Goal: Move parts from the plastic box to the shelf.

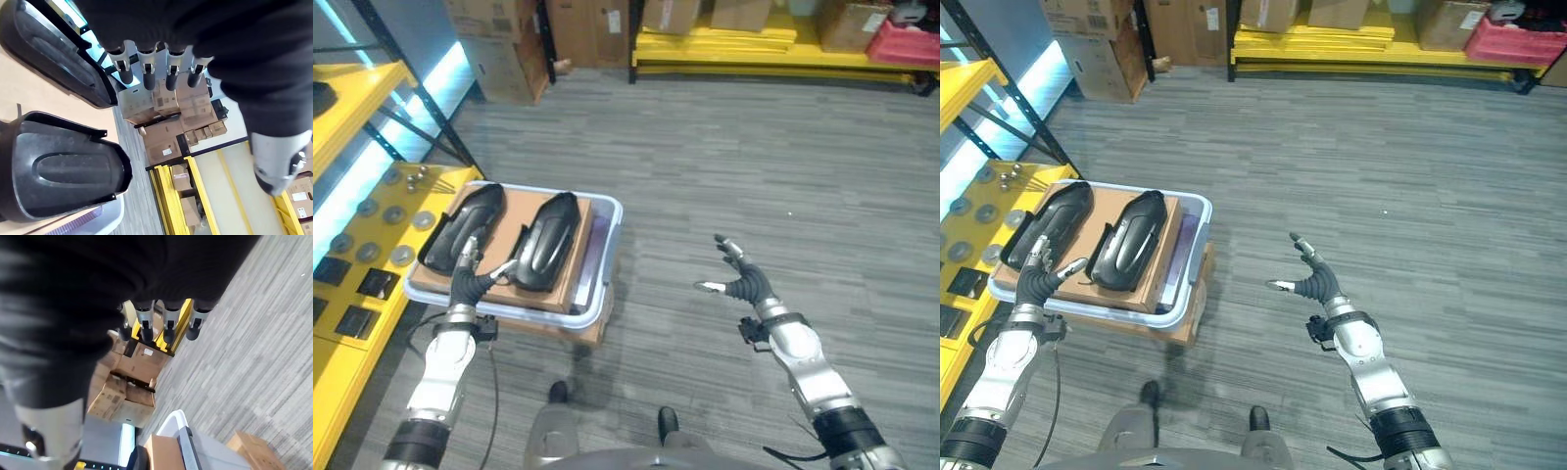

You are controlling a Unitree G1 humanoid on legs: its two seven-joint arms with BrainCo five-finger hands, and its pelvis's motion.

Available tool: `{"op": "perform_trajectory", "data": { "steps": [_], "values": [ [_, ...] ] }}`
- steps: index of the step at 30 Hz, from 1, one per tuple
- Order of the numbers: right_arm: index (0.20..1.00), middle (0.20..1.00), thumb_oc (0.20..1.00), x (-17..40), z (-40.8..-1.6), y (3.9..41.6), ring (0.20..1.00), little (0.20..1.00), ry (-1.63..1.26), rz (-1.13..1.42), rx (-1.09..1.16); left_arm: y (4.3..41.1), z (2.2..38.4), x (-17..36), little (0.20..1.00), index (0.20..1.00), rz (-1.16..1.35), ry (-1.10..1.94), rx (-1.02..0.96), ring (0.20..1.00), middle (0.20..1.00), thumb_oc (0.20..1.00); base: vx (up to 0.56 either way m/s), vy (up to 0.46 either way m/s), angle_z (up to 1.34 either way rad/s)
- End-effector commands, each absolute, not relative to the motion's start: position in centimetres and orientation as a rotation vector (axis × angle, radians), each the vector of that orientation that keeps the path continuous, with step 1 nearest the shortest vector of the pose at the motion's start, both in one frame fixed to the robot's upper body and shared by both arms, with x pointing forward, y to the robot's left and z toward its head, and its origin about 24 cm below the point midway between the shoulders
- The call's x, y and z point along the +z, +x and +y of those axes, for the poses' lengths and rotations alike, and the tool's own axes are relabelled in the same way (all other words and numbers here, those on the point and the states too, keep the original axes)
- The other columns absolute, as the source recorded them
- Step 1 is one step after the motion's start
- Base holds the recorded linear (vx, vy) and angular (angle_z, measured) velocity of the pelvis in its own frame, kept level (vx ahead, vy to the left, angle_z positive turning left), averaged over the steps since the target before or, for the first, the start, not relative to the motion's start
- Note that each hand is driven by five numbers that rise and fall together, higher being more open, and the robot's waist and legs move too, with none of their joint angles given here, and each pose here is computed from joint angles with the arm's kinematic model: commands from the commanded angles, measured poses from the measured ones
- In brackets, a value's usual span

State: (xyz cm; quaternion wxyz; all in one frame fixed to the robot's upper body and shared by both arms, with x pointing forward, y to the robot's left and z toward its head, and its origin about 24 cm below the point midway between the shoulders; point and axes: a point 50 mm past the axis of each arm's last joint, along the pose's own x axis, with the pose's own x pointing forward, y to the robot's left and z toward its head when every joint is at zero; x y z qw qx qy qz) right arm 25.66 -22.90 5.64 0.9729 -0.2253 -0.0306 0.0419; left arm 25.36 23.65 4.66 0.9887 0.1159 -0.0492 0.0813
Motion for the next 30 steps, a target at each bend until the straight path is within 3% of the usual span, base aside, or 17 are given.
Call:
{"op": "perform_trajectory", "data": {
  "steps": [1,5,9,14,23,30],
  "values": [
    [1.000,1.000,1.000,8.0,-21.5,25.9,1.000,1.000,-0.394,-0.208,0.122,26.3,24.0,8.2,1.000,1.000,-0.275,0.279,0.176,1.000,1.000,1.000,-0.02,0.523,-0.03],
    [1.000,1.000,1.000,8.2,-21.0,26.5,1.000,1.000,-0.402,-0.219,0.124,26.7,24.0,9.1,1.000,1.000,-0.303,0.344,0.147,1.000,1.000,1.000,-0.01,0.533,-0.39],
    [1.000,1.000,1.000,8.9,-19.3,27.3,1.000,1.000,-0.388,-0.272,0.126,26.1,26.1,10.1,1.000,1.000,-0.310,0.446,0.199,1.000,1.000,1.000,-0.01,0.350,-0.69],
    [1.000,1.000,1.000,9.9,-20.3,27.1,1.000,1.000,-0.494,-0.312,0.075,25.9,26.1,10.3,1.000,1.000,-0.319,0.461,0.188,1.000,1.000,1.000,0.03,0.269,-0.33],
    [1.000,1.000,1.000,11.1,-22.2,27.5,1.000,1.000,-0.601,-0.334,-0.038,27.2,22.3,10.0,1.000,1.000,-0.332,0.346,0.042,1.000,1.000,1.000,0.01,0.000,0.39],
    [1.000,1.000,1.000,12.2,-21.0,28.9,1.000,1.000,-0.628,-0.381,-0.025,27.3,21.8,9.7,1.000,1.000,-0.316,0.333,0.014,1.000,1.000,1.000,0.01,-0.067,0.08]
  ]
}}
